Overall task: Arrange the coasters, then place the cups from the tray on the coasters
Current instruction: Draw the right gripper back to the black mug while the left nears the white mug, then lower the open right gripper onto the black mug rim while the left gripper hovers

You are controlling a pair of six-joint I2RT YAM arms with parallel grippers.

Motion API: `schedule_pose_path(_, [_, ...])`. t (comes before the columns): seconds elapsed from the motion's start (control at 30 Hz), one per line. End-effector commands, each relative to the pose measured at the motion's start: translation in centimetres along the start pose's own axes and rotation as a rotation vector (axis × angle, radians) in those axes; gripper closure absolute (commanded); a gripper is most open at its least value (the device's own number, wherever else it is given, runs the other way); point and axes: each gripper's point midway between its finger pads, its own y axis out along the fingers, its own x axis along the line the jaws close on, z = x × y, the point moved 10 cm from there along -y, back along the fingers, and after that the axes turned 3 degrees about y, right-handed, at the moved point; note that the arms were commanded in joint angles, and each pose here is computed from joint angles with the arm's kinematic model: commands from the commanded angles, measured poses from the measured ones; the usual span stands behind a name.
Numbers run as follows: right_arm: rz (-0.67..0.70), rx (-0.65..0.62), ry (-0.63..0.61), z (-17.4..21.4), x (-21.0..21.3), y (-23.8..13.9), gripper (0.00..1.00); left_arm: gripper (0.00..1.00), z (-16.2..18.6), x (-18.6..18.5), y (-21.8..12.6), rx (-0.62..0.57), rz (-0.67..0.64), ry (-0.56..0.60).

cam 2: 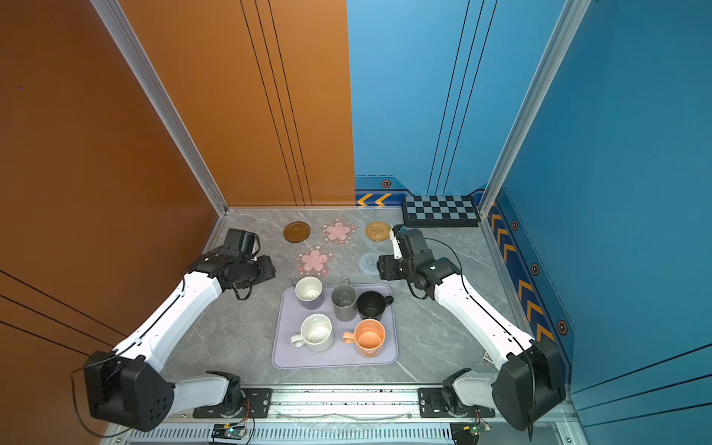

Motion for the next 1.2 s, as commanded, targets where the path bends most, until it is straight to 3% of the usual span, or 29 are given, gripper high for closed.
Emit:
schedule_pose_path(0.0, [0.087, 0.024, -0.018, 1.8, -1.5, -1.3, 0.28, 0.4, 1.9, 0.8, -0.4, 0.011, -0.03, 0.013])
schedule_pose_path(0.4, [0.24, 0.18, 0.067, 6.3, -4.0, -1.2, 0.27, 0.4, 3.5, 0.7, 0.4, 0.041, -0.064, 0.006])
schedule_pose_path(0.7, [0.221, 0.232, 0.085, 5.4, -3.4, 1.4, 0.28, 0.4, 3.6, 0.1, 0.1, 0.021, -0.069, 0.02])
schedule_pose_path(0.93, [0.211, 0.191, 0.127, 3.6, -3.0, 4.0, 0.28, 0.4, 4.2, 0.3, 0.1, 0.024, -0.068, 0.007])
schedule_pose_path(1.17, [0.203, 0.278, 0.112, 4.6, -2.4, 6.4, 0.3, 0.4, 4.4, 0.3, -0.3, 0.013, -0.054, 0.005])
